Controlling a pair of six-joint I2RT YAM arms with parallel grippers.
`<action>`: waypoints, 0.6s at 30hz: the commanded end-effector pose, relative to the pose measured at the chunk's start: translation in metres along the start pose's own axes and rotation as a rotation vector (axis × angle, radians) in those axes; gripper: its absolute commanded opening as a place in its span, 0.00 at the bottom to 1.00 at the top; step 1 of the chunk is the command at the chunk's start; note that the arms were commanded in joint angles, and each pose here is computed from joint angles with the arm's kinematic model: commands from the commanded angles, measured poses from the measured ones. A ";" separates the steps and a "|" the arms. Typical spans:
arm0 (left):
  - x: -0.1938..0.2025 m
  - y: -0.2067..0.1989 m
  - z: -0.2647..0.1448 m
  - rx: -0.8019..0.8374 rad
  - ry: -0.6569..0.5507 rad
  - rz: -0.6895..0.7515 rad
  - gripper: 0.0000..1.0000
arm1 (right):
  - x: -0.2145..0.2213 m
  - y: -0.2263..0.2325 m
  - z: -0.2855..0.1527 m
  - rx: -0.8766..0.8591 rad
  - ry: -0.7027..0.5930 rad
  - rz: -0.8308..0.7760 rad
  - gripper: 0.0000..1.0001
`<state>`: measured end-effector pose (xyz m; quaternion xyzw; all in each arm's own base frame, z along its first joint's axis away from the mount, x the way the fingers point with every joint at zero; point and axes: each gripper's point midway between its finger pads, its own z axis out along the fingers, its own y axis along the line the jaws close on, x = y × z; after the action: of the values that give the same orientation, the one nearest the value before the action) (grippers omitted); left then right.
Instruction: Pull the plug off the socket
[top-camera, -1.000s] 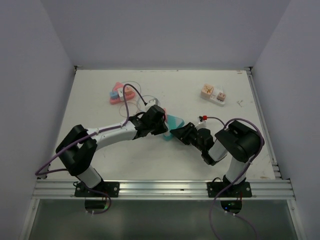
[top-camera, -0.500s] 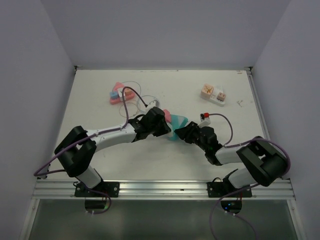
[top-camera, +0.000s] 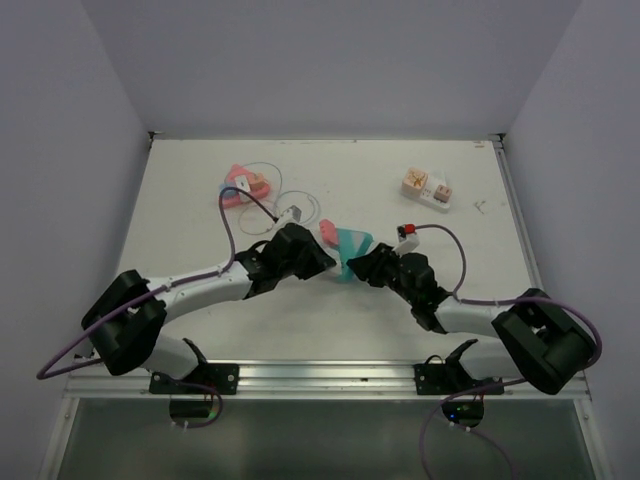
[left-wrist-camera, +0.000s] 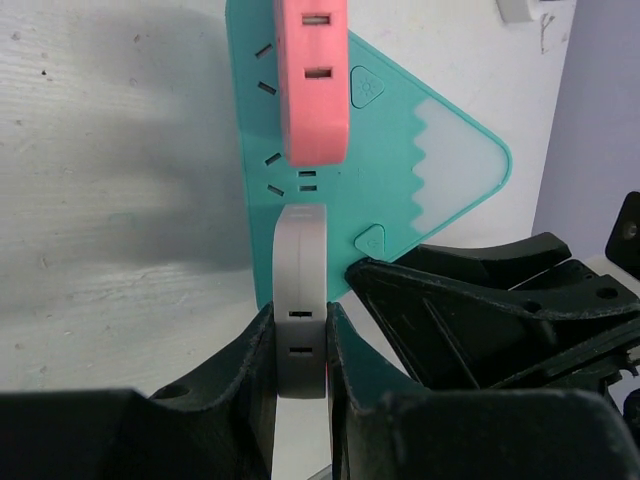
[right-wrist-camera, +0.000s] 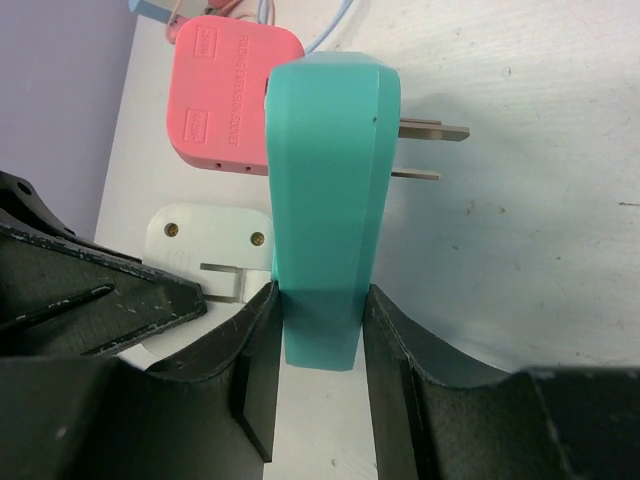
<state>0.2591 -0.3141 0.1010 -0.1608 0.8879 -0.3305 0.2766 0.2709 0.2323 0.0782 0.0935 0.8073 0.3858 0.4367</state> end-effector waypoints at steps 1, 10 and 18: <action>-0.031 0.001 -0.019 0.015 -0.097 -0.033 0.00 | -0.019 -0.041 -0.002 0.183 -0.085 -0.082 0.00; -0.038 -0.004 -0.058 0.068 -0.117 -0.038 0.00 | -0.042 -0.016 -0.015 0.120 -0.133 -0.136 0.00; -0.072 0.058 -0.068 0.035 -0.233 -0.030 0.00 | -0.066 0.011 -0.038 0.063 -0.181 -0.194 0.00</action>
<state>0.2654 -0.2263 0.1501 -0.2125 0.8397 -0.3502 0.3565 0.2702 0.1869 0.1030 0.0757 0.8079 0.3028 0.4999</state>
